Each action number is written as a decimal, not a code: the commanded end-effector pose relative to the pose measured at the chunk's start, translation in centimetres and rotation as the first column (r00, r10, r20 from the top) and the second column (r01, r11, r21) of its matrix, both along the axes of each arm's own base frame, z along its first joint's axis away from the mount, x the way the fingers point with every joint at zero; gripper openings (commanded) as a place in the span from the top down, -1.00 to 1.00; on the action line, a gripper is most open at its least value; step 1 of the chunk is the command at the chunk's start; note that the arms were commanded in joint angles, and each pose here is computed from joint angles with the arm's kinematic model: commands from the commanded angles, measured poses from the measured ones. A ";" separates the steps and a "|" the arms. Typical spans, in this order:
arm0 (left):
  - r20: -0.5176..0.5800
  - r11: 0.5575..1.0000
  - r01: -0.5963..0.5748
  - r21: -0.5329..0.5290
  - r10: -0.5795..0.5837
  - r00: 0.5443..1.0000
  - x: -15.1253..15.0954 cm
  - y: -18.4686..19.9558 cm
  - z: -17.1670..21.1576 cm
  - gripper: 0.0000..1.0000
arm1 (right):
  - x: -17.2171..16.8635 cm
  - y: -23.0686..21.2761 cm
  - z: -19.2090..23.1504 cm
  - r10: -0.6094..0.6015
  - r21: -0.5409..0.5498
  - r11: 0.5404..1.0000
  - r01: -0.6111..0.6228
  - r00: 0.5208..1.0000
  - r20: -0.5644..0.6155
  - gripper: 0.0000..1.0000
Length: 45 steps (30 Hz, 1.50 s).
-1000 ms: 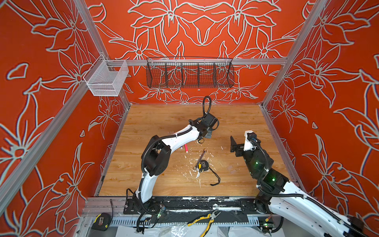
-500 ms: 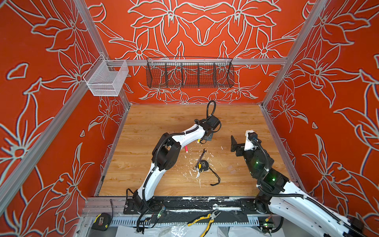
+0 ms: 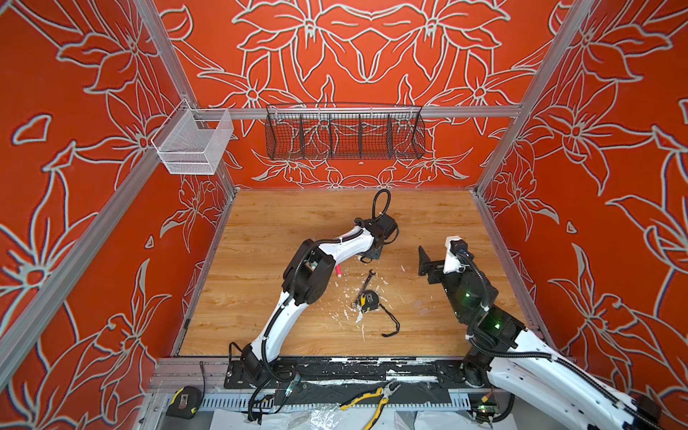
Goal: Insert the pens into the pen caps
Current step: 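Grasp the yellow highlighter with the left gripper and lift it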
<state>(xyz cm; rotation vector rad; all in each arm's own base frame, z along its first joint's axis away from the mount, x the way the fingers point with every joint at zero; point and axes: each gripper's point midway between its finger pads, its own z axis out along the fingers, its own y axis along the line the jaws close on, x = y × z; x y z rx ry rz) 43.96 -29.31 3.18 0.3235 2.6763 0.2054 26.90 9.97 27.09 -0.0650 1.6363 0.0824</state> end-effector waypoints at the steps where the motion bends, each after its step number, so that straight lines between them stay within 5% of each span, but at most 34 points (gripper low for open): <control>1: -0.024 1.000 -0.014 0.025 0.015 1.000 -0.1 0.5 -0.7 0.34 | 0.0 0.1 -0.5 0.007 -0.003 1.000 -0.007 1.000 -0.012 -0.92; 16: -0.154 0.998 -0.031 -0.057 0.021 0.988 -0.7 0.2 -3.3 0.53 | 0.1 0.0 -0.5 0.003 -0.001 1.000 -0.003 1.000 -0.014 -0.92; 45: -0.231 0.993 -0.057 -0.107 0.031 0.973 -2.6 1.0 -3.1 0.44 | 0.1 0.0 -0.5 0.006 0.005 1.000 -0.006 1.000 -0.016 -0.92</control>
